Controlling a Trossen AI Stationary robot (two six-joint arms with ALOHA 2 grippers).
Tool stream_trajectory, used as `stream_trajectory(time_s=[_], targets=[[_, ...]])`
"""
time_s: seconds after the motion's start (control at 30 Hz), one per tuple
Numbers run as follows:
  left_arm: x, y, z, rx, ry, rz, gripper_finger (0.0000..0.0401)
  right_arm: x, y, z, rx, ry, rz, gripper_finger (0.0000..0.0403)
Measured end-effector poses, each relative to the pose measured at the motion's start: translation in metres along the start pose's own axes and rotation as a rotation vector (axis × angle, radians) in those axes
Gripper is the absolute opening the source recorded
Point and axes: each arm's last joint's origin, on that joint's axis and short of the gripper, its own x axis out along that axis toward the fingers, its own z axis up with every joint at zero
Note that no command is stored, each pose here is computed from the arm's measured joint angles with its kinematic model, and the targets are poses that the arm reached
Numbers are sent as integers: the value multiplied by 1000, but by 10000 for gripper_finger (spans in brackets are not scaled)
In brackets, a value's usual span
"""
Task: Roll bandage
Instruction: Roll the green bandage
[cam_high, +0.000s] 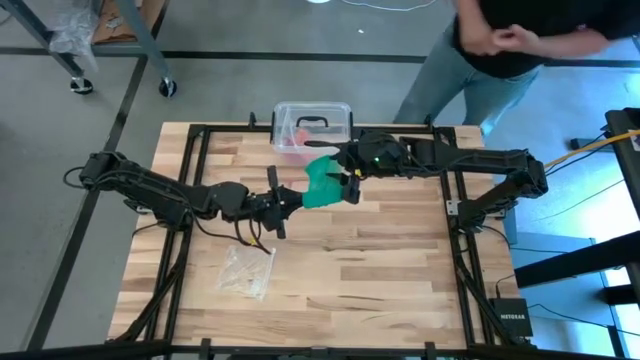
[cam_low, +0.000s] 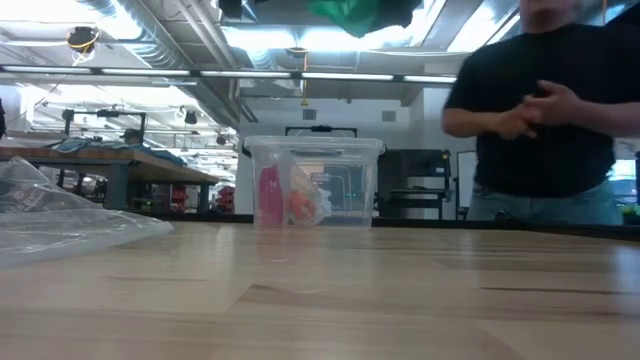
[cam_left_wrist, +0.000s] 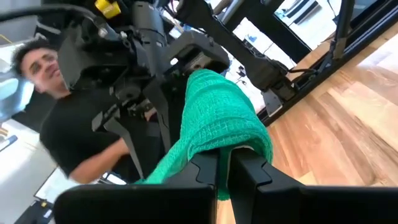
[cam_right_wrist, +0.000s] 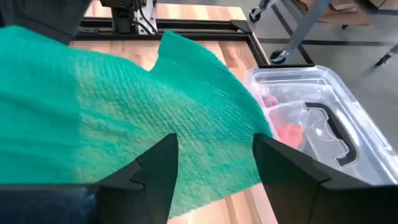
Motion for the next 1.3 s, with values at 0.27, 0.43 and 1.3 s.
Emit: stream_trajectory(time_s=[0.27, 0.43, 1.3], targets=[[-4, -6, 8, 74, -30, -20, 8, 0, 1, -3, 3, 24, 39, 213], [-7, -6, 14, 113, -42, 13, 8, 0, 5, -4, 18, 33, 168, 213], [-14, 3, 27, -75, -36, 144, 8, -70, 16, -21, -59, -92, 218, 213]])
